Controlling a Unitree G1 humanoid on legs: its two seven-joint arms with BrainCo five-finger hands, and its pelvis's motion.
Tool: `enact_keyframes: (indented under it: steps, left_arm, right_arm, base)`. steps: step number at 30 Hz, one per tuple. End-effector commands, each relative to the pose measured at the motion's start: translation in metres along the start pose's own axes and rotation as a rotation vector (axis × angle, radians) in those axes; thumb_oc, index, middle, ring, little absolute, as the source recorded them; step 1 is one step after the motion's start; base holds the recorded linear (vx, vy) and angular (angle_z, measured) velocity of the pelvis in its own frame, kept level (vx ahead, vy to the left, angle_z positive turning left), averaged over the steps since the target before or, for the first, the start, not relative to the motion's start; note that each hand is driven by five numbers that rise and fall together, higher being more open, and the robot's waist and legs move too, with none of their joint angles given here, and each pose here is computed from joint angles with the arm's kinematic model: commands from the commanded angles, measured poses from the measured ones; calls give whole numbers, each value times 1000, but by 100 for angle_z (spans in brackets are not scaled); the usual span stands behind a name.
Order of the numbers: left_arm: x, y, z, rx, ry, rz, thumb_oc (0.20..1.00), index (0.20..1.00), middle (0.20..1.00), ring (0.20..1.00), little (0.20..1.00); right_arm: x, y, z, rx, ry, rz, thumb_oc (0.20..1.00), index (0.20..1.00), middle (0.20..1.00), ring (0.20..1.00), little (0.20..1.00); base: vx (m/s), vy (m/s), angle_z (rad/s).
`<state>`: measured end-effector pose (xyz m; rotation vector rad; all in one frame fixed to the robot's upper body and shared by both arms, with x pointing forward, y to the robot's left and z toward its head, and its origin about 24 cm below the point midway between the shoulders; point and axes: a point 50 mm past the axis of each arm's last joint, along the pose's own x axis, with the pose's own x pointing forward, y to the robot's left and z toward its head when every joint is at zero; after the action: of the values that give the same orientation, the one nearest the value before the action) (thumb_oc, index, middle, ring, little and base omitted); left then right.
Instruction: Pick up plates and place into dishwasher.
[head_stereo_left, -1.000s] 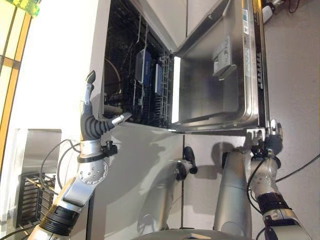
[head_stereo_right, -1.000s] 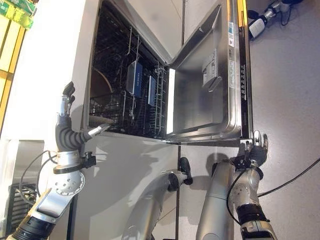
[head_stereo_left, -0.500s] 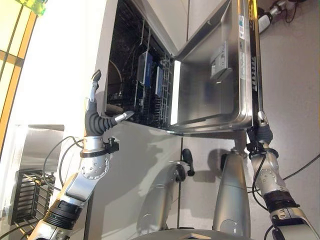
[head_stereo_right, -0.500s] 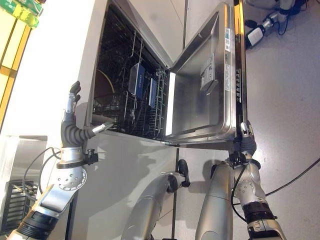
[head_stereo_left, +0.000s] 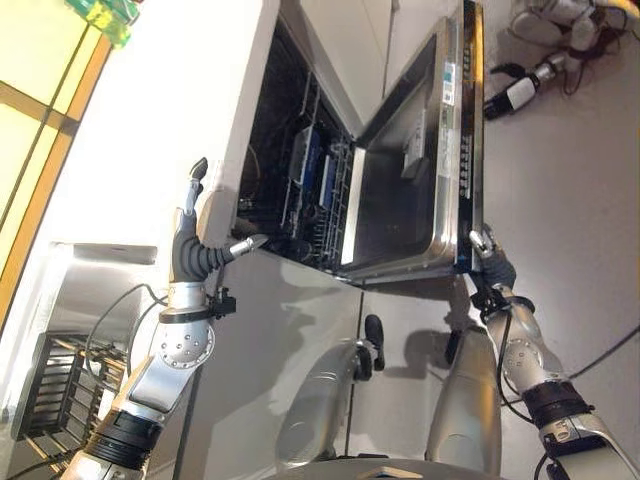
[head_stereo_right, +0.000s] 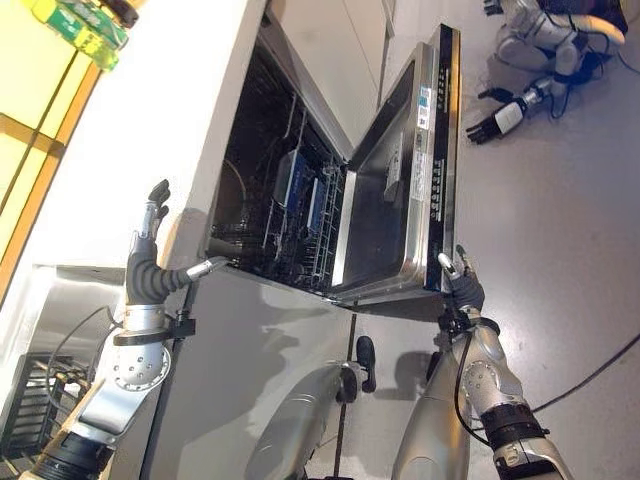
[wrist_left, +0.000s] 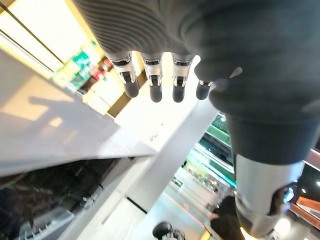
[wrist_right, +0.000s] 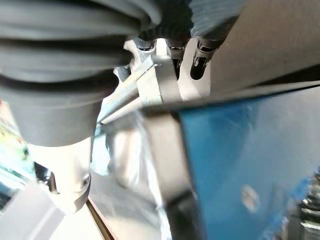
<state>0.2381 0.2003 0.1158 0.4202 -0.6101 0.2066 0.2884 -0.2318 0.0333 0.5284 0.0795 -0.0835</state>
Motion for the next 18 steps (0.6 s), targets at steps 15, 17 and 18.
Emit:
enact_keyframes:
  steps: [15, 17, 18]
  left_arm:
    - [17, 49, 23, 62, -149, 9, 1000, 1000, 1000, 1000, 1000]
    - [16, 52, 22, 75, -144, -17, 1000, 1000, 1000, 1000, 1000]
    - [14, 52, 22, 79, -141, -26, 1000, 1000, 1000, 1000, 1000]
  right_arm:
    - [10, 134, 20, 152, -218, 593, 1000, 1000, 1000, 1000, 1000]
    - [8, 133, 13, 171, -212, 577, 1000, 1000, 1000, 1000, 1000]
    - [7, 132, 10, 179, -209, 572, 1000, 1000, 1000, 1000, 1000]
  base:
    - [112, -76, 67]
    - [118, -98, 82]
    - [120, -100, 27]
